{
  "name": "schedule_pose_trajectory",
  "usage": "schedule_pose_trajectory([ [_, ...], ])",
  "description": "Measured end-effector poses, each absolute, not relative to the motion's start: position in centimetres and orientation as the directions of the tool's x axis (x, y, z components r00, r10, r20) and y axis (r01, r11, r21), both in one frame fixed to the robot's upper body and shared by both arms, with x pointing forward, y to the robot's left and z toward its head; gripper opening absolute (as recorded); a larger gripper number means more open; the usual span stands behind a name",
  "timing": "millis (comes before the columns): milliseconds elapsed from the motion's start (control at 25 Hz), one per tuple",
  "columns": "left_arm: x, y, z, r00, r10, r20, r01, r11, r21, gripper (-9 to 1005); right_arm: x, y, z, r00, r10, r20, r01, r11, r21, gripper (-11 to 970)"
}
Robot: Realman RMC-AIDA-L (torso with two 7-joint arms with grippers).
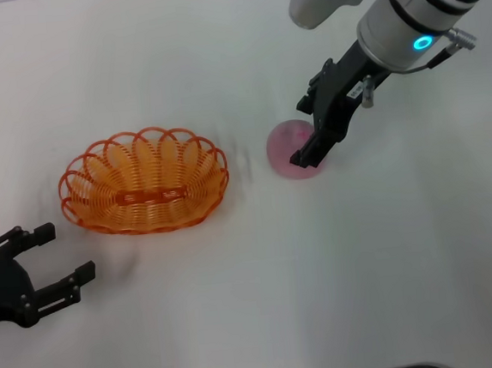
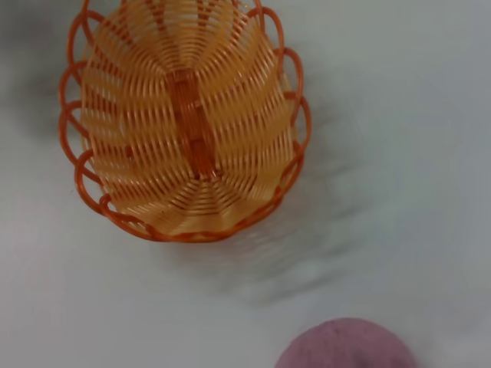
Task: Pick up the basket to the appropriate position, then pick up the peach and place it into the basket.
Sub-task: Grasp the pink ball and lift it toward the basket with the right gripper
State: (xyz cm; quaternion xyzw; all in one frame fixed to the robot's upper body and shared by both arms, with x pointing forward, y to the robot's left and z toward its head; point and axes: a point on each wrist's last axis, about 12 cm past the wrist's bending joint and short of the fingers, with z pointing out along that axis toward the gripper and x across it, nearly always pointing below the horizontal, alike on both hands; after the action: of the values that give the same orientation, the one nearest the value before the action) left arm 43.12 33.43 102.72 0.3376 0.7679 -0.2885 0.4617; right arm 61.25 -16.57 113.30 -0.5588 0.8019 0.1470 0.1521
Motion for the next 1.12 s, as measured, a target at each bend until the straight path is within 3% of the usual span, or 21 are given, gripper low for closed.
schedule_pose_trajectory([
  [1080,43.0,33.4,102.7,-0.347,0.248,-0.904,0.788,0.600,-0.138,832,61.1,-16.3,111.9,-0.363,-0.842,-0.398,-0.929,0.361,0.082,938],
  [1120,43.0,33.4,102.7,-0.347,0.247,-0.904,0.788,0.600,-0.139,832,61.1,-16.4,111.9,-0.364,-0.842,-0.398,-0.928,0.362,0.082,898],
])
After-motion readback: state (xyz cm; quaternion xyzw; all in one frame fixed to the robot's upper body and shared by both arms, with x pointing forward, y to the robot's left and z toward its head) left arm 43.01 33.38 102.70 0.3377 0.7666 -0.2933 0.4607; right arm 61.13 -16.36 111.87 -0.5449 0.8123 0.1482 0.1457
